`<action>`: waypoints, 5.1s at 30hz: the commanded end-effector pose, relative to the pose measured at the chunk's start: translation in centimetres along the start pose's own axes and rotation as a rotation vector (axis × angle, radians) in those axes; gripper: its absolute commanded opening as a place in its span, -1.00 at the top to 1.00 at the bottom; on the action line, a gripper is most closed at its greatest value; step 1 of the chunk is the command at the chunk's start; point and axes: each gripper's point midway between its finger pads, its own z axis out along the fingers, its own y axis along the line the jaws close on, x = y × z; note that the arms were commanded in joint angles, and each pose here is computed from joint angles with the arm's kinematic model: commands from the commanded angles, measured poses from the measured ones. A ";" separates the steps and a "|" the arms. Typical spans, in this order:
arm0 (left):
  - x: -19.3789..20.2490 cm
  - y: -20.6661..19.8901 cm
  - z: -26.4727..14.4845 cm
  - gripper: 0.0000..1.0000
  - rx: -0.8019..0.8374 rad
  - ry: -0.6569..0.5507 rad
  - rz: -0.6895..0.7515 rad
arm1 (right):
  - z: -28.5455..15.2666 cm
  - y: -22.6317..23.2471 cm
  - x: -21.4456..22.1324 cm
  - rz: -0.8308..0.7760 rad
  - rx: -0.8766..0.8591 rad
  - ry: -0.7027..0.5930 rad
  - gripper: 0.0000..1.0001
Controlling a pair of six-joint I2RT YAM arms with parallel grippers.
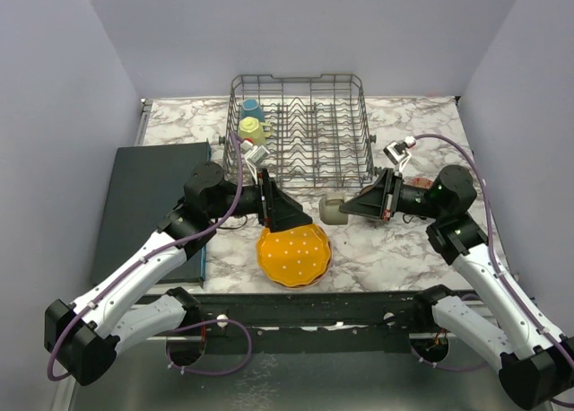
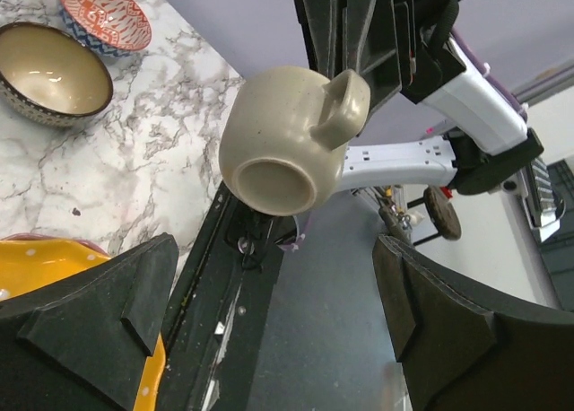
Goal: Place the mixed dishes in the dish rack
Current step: Pick up the cup at the center of the board, then turn the cup upside down in the dish rack.
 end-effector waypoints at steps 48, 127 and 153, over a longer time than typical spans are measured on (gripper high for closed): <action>-1.5 -1.9 -1.2 -0.97 0.049 -0.068 0.345 | 5.6 6.8 -1.1 0.071 -0.187 -0.034 0.99; -5.7 1.4 -2.5 0.82 -0.302 -0.107 0.363 | 1.7 3.0 -0.5 -0.044 0.155 -0.146 0.08; -11.4 12.2 -6.4 1.00 -1.026 -0.003 0.407 | 0.3 -0.6 0.7 -0.079 0.317 -0.130 0.06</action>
